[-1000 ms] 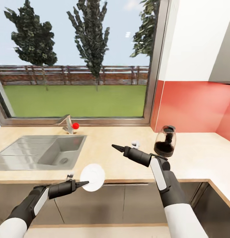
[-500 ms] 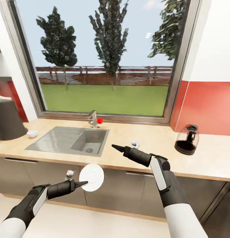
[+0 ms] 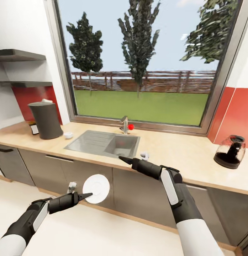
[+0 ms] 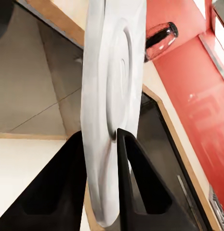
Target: Set up a coffee station on the kitchen countertop: keep the coffee maker on the countertop, move the bottle of coffee from the kitchen shelf to the counter next to the coffee maker, place a paper coffee filter on top of the coffee maker, put the saucer next to the coffee maker with the coffee cup on the saucer, and place the electric kettle next to the coffee maker.
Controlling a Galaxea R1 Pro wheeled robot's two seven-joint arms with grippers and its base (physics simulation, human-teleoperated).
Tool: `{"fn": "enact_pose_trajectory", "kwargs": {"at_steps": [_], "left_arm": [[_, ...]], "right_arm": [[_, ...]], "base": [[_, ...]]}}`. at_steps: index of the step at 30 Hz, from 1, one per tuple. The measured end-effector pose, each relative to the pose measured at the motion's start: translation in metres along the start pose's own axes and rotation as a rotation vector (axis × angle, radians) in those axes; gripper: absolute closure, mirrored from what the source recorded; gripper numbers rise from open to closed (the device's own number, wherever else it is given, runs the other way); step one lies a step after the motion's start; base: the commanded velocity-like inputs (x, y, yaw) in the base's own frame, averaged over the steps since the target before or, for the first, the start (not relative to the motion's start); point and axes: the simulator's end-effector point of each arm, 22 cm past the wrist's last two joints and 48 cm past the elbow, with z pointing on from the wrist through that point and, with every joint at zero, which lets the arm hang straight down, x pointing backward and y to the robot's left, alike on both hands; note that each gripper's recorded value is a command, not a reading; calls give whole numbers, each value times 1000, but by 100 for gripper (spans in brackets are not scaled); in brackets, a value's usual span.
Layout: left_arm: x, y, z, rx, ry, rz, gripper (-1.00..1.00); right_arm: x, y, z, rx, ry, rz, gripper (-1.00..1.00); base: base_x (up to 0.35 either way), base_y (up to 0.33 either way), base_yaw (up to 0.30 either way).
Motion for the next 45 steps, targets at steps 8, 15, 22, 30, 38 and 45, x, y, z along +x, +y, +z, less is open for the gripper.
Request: {"fn": "enact_pose_trajectory", "kwargs": {"at_steps": [8,15,22,30,38,45], "left_arm": [[-1,1,-2,-3,-6,-3,100],[-2,0,-1,-2,-6,0,100],[-1,1,-2,-5,-6,-3,100],[-15,21,-41,-76,-9,19,100],[-19,25,-49,-89,-16,22,100],[-45,30,-52,-134,-86,-10,100]], "right_arm": [[0,0,0,0,-1,0,-100],[-1,0,-1,0,-1,0,-100],[-1,0,-1,0,-2,-1,-100],[63,-74,-11,113,124,152,-100],[275,-240,-136,541,409,449,-100],[478,-279,-317,1023,759,179,-100]], "base": [[-226,242,248],[-210,74,24],[-37,-11,1],[0,0,0],[0,0,0],[0,0,0]]}}
